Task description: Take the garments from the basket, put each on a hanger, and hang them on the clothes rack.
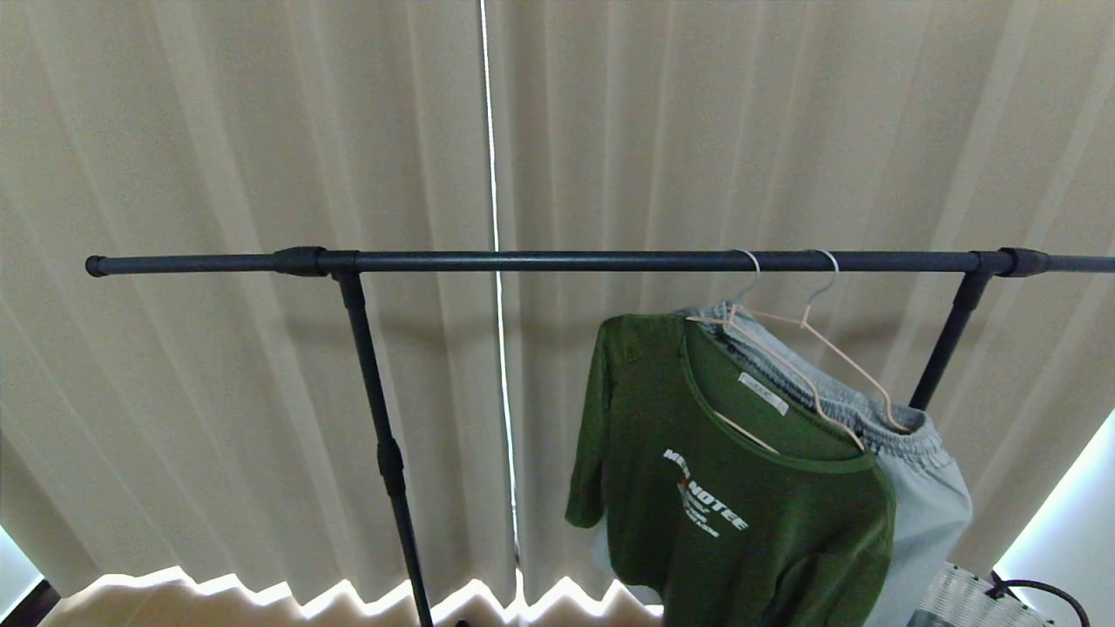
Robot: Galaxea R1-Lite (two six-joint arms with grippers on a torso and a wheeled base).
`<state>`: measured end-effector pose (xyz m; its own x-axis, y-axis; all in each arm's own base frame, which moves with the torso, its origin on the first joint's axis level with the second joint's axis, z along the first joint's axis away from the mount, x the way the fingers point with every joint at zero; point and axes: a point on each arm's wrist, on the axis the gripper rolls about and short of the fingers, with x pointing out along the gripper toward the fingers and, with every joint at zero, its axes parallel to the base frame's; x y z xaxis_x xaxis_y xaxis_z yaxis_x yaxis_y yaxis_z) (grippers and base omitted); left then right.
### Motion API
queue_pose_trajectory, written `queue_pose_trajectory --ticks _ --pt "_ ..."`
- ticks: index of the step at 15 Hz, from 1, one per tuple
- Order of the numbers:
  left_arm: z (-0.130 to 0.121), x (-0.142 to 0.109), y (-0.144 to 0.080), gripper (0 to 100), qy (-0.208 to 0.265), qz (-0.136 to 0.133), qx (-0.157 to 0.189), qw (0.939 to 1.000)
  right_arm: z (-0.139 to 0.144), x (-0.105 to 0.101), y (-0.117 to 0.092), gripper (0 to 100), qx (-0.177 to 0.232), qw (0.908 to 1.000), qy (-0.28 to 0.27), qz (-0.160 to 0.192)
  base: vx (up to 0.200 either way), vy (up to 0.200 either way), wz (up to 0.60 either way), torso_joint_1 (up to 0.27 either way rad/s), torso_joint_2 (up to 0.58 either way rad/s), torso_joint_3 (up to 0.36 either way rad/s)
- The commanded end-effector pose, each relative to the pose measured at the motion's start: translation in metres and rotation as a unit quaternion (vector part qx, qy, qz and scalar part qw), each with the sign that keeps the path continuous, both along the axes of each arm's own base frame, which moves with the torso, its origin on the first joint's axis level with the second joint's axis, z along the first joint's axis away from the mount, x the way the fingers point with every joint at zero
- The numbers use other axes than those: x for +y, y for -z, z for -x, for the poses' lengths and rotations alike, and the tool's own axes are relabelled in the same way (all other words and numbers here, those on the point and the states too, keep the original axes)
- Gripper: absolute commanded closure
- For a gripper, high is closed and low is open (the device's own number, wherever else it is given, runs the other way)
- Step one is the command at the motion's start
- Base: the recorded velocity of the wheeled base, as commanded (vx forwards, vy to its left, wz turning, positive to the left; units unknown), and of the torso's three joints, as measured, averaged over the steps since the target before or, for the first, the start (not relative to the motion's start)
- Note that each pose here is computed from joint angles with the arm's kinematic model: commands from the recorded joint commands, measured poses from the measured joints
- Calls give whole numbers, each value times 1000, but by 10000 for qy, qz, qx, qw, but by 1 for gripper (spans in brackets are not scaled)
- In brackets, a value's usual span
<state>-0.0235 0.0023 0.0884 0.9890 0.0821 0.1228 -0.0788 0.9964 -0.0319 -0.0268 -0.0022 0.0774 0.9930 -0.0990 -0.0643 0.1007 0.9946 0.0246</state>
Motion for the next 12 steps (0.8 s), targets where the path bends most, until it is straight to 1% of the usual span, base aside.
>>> queue_pose_trajectory --ticks 1,12 --pt "0 0 0 0 22 16 -20 10000 0 0 0 0 -8 10000 -5 10 0 0 0 0 0 0" --pt "0 0 0 0 79 41 -22 10000 0 0 0 0 -9 10000 10 3 0 0 0 0 0 0"
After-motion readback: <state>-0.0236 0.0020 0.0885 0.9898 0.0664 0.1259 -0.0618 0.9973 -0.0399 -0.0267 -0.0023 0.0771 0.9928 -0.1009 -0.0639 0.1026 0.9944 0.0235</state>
